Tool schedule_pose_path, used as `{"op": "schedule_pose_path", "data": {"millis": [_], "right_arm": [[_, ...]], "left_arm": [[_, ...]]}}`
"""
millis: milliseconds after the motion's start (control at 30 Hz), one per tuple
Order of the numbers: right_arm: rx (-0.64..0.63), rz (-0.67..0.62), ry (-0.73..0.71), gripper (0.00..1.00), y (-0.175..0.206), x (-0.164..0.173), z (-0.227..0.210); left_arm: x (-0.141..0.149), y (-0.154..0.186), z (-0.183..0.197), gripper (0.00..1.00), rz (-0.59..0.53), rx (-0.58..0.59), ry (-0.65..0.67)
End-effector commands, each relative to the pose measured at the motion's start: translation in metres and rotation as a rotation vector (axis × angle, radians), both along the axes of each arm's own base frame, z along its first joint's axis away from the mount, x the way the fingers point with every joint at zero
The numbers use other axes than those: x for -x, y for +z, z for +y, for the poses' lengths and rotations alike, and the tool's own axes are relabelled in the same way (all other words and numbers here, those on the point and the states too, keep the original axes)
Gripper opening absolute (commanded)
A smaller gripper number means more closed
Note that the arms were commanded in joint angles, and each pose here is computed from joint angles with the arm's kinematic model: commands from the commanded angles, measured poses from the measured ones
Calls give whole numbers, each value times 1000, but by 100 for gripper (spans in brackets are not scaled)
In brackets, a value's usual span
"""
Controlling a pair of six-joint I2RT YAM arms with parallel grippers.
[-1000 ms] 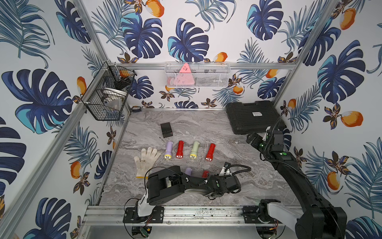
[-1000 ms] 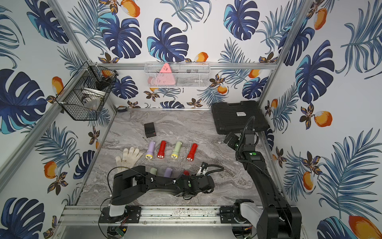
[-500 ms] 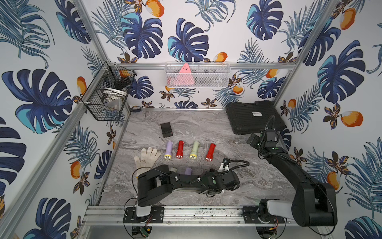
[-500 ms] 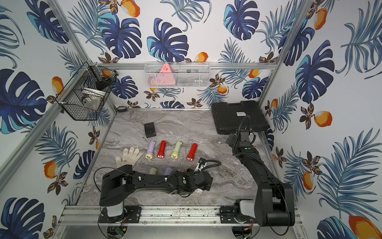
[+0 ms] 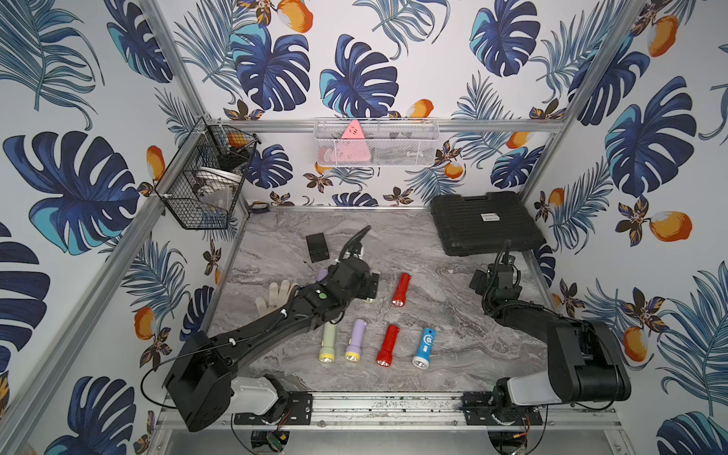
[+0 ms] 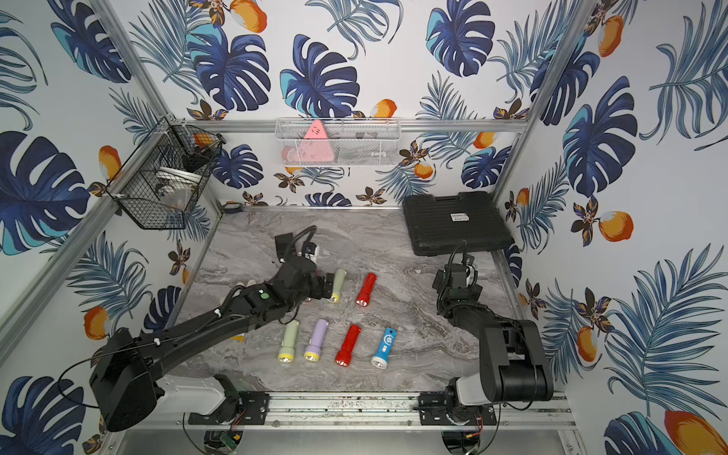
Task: Close the plug at the bottom of the flashlight
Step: Reset both arms
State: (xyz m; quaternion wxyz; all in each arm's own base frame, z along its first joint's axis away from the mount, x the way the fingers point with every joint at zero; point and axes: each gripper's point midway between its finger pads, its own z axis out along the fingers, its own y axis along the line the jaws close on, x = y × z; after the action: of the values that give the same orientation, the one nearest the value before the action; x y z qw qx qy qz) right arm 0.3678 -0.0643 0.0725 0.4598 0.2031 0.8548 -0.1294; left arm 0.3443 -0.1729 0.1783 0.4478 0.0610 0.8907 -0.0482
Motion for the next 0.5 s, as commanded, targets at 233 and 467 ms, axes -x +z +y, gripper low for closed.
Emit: {"op": "schedule_pose_path", "data": {"millis": [233, 467], "right_arm": [[58, -255, 97, 100, 21, -23, 18], [18, -242, 155, 100, 11, -33, 24]], "left_arm": [[-40, -21, 130, 99, -80, -84, 108], [-46, -69, 167, 99, -61, -140, 209]]}}
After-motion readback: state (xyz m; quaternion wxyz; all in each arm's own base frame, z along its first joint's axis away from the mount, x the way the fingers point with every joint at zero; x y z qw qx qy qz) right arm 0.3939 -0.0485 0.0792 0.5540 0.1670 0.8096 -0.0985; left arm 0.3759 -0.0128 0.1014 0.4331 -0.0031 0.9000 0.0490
